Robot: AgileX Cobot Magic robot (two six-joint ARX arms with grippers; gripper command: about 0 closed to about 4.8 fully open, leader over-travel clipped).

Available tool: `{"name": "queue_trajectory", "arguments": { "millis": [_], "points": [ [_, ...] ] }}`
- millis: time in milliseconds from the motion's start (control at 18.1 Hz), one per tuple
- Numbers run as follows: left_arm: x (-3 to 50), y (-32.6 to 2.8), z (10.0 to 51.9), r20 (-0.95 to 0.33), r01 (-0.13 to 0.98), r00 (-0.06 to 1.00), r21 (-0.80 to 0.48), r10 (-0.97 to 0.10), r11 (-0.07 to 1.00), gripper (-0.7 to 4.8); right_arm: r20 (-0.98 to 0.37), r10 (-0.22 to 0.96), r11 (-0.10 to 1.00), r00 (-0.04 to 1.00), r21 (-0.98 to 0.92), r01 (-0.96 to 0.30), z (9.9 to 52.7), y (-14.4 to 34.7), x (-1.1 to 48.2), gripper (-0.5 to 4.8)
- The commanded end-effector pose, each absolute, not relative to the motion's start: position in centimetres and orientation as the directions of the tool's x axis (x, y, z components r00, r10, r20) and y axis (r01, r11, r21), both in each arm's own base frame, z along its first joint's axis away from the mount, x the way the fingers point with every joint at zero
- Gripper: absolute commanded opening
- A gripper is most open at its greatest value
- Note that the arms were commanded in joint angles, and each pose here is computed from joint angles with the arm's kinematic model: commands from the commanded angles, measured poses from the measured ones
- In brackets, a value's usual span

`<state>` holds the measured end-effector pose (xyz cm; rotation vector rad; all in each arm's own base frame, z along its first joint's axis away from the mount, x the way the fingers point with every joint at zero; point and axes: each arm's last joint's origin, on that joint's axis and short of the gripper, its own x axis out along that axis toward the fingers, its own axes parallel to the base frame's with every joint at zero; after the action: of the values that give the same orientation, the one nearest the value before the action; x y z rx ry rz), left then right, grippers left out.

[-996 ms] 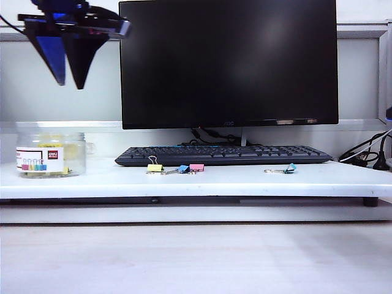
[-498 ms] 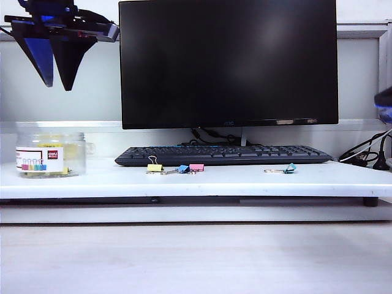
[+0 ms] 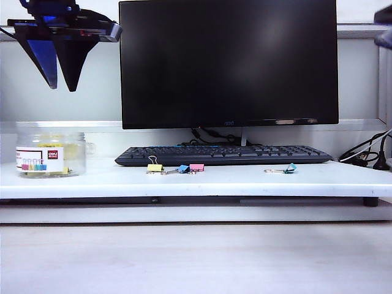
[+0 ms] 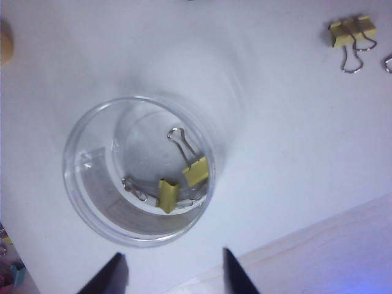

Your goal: Take the clips out of the round transparent plastic box and place them on the table.

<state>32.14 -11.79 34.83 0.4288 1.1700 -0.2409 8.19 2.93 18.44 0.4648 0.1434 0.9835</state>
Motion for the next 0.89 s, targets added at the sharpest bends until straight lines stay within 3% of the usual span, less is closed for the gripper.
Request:
{"name": "queue_trajectory", "arguments": {
  "millis": [55, 664, 886],
  "points": [
    [31.9, -11.8, 34.9, -0.931, 0.411, 0.365, 0.184, 0.023, 0.893, 2.14, 0.118, 0.831, 0.461, 0.544, 0.403, -0.791, 19.7, 2.9, 7.8, 1.31],
    [31.8, -11.8, 34.6, -0.943, 0.436, 0.332, 0.144, -0.010, 0.889, 2.14, 0.120, 0.826, 0.481, 0.551, 0.361, -0.799, 21.1, 2.9, 7.4, 1.49],
    [32.3, -11.4, 30.3, -0.958, 0.446, 0.284, 0.172, 0.043, 0.879, 2.14, 0.139, 0.825, 0.480, 0.547, 0.338, -0.810, 21.4, 2.9, 7.3, 1.49]
  ]
}}
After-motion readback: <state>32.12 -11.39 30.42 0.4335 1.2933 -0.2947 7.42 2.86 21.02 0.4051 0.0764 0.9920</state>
